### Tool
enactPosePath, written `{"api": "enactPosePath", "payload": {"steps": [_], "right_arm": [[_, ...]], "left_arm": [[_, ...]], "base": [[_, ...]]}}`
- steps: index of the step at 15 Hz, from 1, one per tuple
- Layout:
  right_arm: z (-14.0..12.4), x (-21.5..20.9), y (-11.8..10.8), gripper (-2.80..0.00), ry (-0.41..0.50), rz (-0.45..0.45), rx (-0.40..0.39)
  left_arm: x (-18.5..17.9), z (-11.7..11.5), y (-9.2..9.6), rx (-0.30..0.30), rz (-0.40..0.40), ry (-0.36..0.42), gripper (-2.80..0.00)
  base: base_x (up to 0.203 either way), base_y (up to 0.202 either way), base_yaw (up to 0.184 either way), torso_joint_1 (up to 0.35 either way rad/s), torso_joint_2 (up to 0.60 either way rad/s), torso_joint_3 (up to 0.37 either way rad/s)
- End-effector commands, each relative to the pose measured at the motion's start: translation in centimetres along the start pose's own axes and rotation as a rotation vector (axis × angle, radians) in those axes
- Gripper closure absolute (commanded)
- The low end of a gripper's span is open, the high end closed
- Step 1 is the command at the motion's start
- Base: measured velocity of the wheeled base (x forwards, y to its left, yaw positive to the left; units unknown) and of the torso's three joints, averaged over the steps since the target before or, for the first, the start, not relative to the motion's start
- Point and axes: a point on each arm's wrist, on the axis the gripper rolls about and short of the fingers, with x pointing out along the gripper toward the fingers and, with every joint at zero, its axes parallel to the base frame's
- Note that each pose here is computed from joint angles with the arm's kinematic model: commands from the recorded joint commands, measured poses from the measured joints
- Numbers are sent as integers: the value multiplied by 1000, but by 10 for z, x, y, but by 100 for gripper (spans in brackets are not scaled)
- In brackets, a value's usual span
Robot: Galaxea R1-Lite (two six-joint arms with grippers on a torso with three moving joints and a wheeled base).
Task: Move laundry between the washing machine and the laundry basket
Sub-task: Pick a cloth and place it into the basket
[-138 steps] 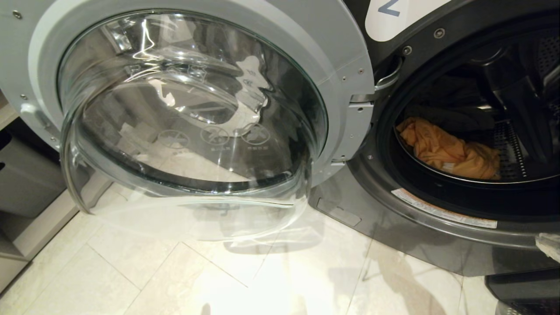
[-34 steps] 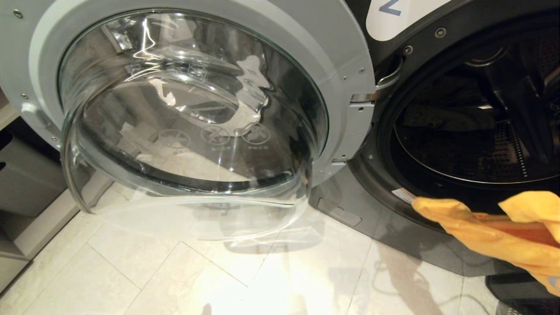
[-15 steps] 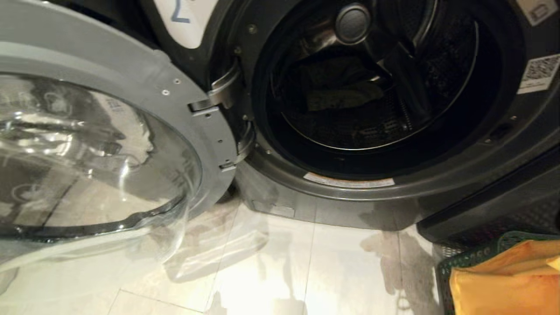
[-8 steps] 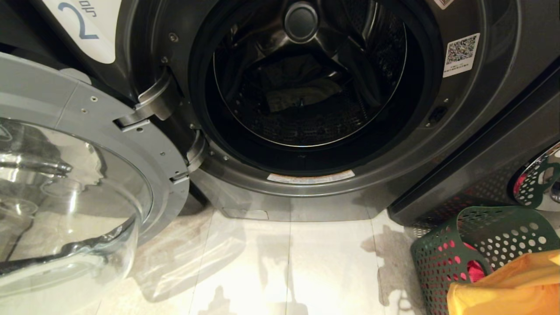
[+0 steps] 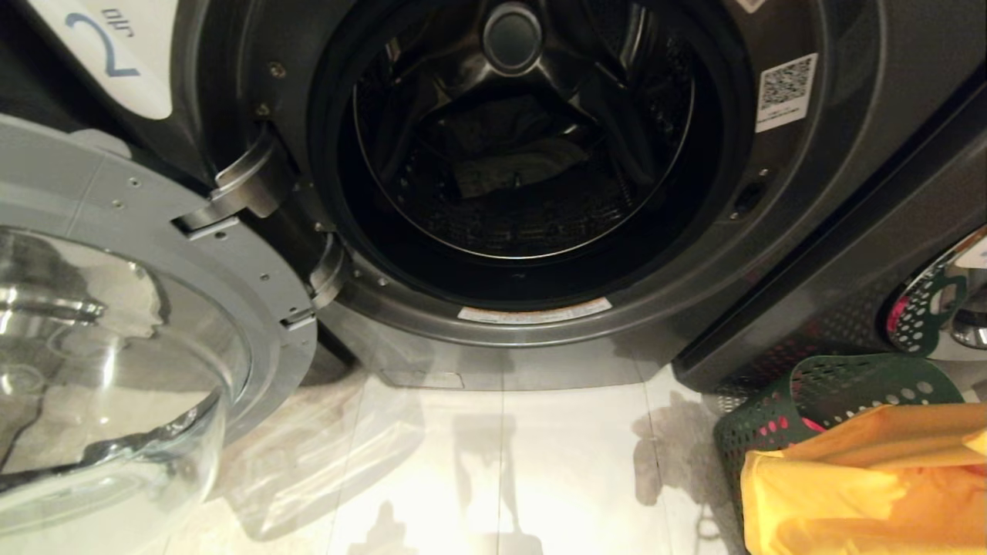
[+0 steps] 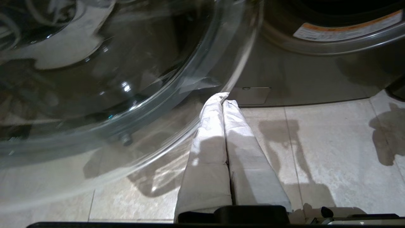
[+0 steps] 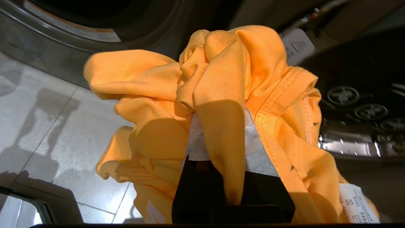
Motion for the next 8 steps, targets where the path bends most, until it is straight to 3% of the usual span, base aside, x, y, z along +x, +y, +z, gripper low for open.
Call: {"api": "enactPosePath", "payload": {"steps": [1,8], "right_arm": [[1,1,0,0,3,0,-5],[7,-1,-3,0,-11,-9,-1]], "left_arm": [[2,-11,-1,1,-2,41,0],[2,-11,-1,2,-2,40,0]], "base": [[4,16,-136,2,-2,-2],[0,9,-173,2,1,4]]}}
